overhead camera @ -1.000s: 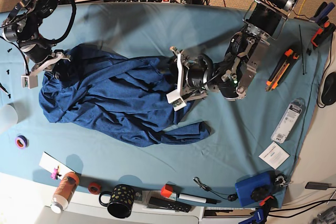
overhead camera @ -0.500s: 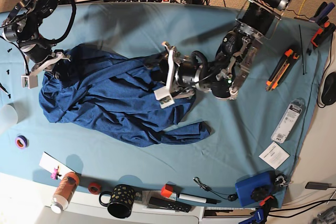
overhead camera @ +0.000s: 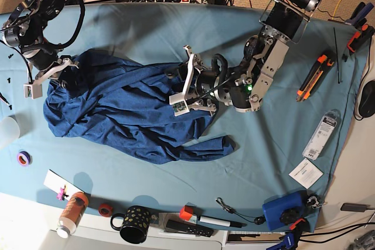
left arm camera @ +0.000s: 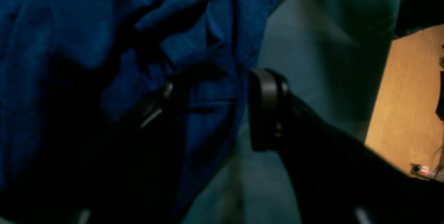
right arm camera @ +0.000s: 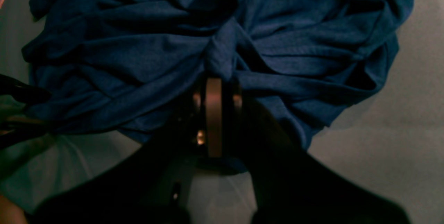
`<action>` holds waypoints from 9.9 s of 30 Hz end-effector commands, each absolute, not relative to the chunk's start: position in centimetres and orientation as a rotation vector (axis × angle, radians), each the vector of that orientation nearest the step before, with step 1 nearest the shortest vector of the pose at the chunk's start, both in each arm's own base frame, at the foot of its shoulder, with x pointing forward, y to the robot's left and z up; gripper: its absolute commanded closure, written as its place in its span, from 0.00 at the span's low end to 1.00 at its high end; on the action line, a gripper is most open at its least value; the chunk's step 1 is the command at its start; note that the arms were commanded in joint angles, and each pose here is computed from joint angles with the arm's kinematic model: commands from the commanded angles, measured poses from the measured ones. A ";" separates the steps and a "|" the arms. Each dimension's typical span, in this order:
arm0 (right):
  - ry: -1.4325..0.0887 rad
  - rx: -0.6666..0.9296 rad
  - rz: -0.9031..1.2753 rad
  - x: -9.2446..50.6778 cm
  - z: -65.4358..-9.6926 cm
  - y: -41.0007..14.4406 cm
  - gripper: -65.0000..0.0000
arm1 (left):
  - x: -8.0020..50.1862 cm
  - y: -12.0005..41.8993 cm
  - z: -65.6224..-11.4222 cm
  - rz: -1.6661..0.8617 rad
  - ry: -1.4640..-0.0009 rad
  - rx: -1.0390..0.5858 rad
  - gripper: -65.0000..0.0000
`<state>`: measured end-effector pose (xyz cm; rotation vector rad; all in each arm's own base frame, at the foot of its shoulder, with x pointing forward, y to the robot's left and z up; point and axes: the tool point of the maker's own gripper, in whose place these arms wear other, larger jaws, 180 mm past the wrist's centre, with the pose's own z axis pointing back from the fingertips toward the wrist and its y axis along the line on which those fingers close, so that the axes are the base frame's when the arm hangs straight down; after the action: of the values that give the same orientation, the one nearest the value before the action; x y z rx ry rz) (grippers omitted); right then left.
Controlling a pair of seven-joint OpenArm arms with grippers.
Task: Layout the t-shirt on the table in an organized manner, then fold the t-shirt properly
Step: 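Hold the shirt fabric with the left gripper while the right gripper waits, then grasp the shirt with both grippers and lift it high off the table, then lower the lifted shirt onto the table with both grippers, spreading it, then release the shirt with the right gripper and move it to the collar edge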
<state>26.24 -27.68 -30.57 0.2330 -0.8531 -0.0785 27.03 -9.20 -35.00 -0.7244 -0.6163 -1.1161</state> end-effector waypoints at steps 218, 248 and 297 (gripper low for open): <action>-0.775 0.234 0.239 28.8 -32.6 -26.4 0.61 | 38.7 6.5 -33.4 -0.464 -0.671 -0.863 1.00; -0.652 0.314 -0.124 24.3 -38.5 -24.3 0.61 | 38.7 6.5 -33.3 -0.462 -0.673 -0.867 1.00; -0.885 0.380 -0.750 27.0 -37.9 -25.6 0.61 | 38.7 6.5 -33.3 -0.462 -0.672 -0.867 1.00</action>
<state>26.47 -25.26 -38.52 0.3905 -0.8598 -0.7529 37.28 6.41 -35.46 -0.8513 -0.6051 -0.4526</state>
